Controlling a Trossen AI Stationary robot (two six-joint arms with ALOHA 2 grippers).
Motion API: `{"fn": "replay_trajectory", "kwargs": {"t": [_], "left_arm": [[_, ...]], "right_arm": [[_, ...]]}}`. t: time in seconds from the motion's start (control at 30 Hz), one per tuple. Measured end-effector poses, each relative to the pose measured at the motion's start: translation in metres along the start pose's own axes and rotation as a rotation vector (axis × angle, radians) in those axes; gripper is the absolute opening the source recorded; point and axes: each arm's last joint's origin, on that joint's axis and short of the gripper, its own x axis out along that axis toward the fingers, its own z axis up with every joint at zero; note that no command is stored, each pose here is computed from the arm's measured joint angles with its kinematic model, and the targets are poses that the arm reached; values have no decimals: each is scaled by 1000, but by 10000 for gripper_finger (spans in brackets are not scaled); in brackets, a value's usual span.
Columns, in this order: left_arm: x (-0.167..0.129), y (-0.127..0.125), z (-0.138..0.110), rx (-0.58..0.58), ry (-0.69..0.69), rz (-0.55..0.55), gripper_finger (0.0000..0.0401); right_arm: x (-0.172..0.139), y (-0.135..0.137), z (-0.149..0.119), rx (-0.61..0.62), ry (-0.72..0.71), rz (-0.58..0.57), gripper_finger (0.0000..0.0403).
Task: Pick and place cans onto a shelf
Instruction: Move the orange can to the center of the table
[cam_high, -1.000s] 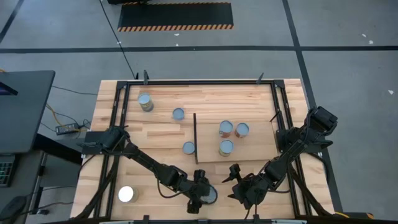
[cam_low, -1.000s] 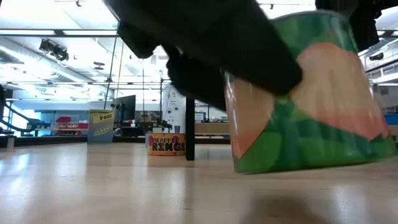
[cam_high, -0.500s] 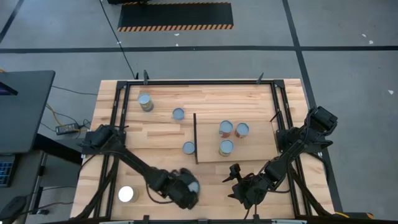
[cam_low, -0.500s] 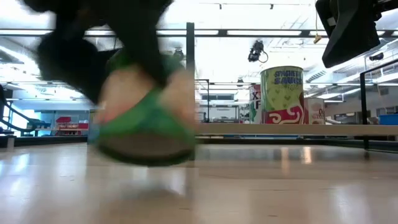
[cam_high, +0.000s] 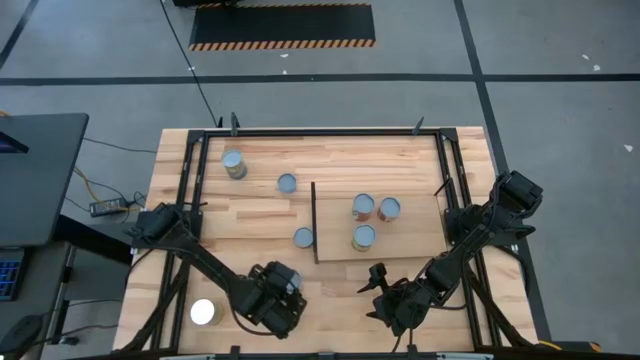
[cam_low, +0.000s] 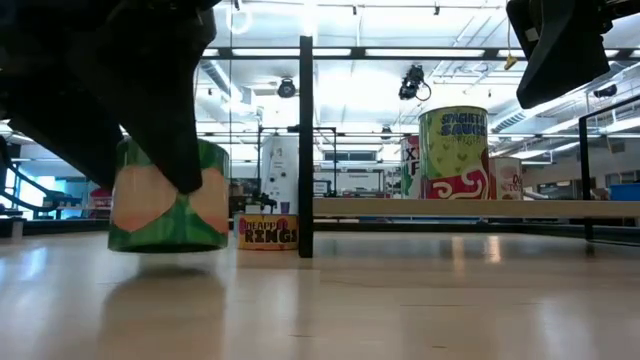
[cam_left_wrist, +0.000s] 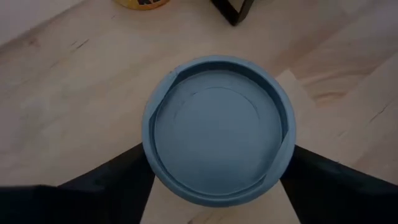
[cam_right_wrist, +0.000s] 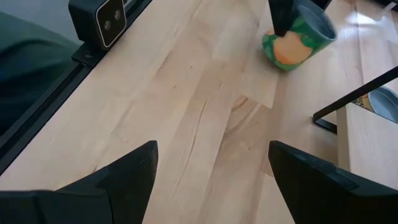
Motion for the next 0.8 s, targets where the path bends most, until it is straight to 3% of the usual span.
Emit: {"fn": "replay_trajectory", "kwargs": {"t": [0.13, 0.33, 0.5, 0.63, 0.8], "left_arm": [[1, 0, 1, 7, -1, 1, 353], [0, -1, -2, 150, 96, -8, 356], [-20, 0, 3, 200, 106, -70, 356], [-33, 2, 0, 356, 109, -99, 356], [-33, 18, -2, 580, 133, 35, 357]], "right_arm": [[0, 0, 0, 0, 0, 0, 313], [0, 0, 0, 0, 0, 0, 313], [1, -2, 0, 6, 1, -4, 313], [2, -4, 0, 27, 4, -10, 313], [2, -5, 0, 30, 5, -12, 313]]}}
